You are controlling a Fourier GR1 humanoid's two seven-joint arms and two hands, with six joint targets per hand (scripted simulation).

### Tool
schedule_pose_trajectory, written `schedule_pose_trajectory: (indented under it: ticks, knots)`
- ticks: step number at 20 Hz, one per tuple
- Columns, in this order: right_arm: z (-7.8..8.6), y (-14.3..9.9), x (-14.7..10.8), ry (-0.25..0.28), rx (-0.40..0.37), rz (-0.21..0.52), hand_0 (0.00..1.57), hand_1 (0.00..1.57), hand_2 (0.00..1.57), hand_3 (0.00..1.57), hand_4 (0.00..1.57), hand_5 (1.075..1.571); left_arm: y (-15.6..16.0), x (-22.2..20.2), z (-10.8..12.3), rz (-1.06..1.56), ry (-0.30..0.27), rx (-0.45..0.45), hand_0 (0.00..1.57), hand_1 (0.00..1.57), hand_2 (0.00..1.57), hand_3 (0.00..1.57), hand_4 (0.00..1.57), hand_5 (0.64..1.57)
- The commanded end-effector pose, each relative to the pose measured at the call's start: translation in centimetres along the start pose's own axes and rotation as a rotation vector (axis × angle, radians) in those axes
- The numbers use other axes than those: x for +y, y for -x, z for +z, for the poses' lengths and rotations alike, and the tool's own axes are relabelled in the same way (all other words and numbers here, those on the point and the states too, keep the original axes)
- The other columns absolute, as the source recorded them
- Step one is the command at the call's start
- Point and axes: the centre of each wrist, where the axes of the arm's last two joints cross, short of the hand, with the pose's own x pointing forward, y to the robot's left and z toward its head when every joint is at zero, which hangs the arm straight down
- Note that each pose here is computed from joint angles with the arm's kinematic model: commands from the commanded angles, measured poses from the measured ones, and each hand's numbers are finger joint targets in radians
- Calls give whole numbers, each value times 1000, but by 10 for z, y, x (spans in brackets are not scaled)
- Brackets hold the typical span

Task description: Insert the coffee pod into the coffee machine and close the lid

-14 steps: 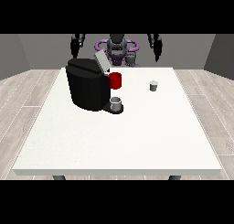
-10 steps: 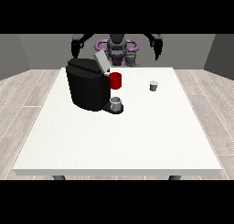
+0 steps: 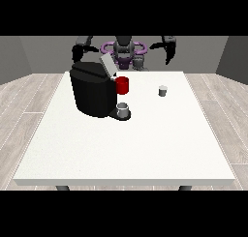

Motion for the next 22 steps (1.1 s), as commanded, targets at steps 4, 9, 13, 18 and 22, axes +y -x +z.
schedule_pose_trajectory:
  ticks: [4, 9, 13, 18, 22]
  knots:
    - [-16, -19, -3, -20, -53, 11, 0, 0, 0, 0, 337, 1571, 2, 39, -6, -264, -18, 113, 0, 0, 0, 0, 0, 1571]
    - [-10, -9, 25, -93, -123, -18, 0, 0, 0, 0, 386, 1571, 11, 57, -25, -403, -56, 117, 0, 0, 0, 0, 0, 1571]
    - [-29, -28, 19, -83, -149, 21, 0, 0, 0, 0, 413, 1571, 5, 88, -35, -527, -92, 157, 0, 0, 0, 0, 0, 1571]
    - [-32, -31, 54, -109, -175, 10, 0, 0, 0, 0, 482, 1571, 13, 99, -53, -617, -90, 143, 0, 0, 0, 0, 0, 1571]
    - [-33, -28, 40, -110, -180, 30, 0, 0, 0, 0, 448, 1571, 14, 122, -57, -628, -103, 225, 0, 0, 0, 0, 0, 1571]
